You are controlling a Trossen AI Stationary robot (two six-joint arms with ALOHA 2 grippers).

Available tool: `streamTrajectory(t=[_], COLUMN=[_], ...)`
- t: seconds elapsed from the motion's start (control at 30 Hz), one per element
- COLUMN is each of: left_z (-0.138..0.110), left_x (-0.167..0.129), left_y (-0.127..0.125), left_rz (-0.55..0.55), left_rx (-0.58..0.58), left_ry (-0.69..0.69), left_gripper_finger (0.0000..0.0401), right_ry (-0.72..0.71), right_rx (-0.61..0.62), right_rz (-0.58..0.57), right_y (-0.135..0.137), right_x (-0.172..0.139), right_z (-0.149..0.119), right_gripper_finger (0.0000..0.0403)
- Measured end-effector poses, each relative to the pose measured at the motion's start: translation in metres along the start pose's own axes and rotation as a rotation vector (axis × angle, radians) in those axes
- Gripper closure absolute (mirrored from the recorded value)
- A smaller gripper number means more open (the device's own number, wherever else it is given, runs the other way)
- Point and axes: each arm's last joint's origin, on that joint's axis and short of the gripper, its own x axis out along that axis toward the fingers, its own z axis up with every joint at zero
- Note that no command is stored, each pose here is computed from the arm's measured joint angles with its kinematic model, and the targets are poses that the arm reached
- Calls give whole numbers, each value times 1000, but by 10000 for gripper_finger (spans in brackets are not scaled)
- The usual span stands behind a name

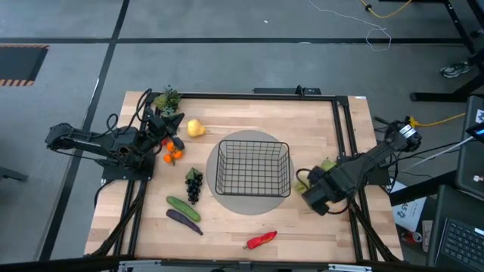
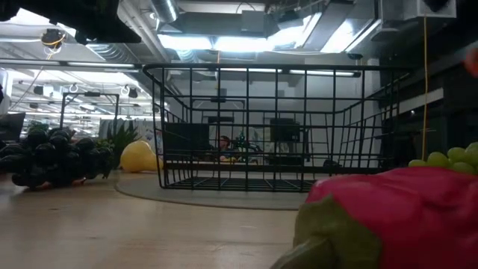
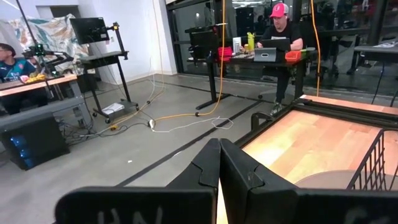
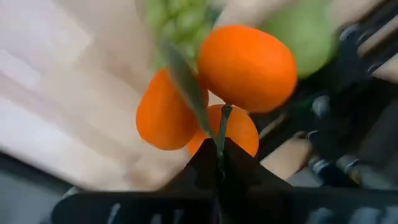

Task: Build produce basket
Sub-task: Put the bottom tangerines into the black wire basket

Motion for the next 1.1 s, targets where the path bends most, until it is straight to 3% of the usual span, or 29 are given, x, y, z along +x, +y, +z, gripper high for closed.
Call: streamTrajectory(t=[0.1,0.3,0.5,0.57,0.67,0.87,1.03,1.1], left_z=[0,-1,-1,-1,-1,-1,-1,-1], left_x=[0,0,0,0,0,0,0,0], left_y=[0,0,0,0,0,0,0,0], left_rz=[0,-1,-2,-2,-2,-2,-2,-2], left_rx=[1,10,15,15,14,13,5,5], left_ry=[1,5,9,9,9,9,9,9], left_gripper_finger=[401,401,401,401,401,401,401,401], right_ry=[-220,-683,-1202,-1302,-1304,-1154,-972,-932], right_rx=[-65,-124,-68,-41,-48,-66,21,-20], right_rz=[23,-163,-347,-378,-410,-377,-201,-170], right_y=[-4,-13,-19,-19,-20,-19,-19,-18], right_x=[-8,-14,-27,-30,-31,-27,-27,-28], right_z=[2,14,30,34,39,48,67,77], right_gripper_finger=[401,401,401,401,401,401,401,401])
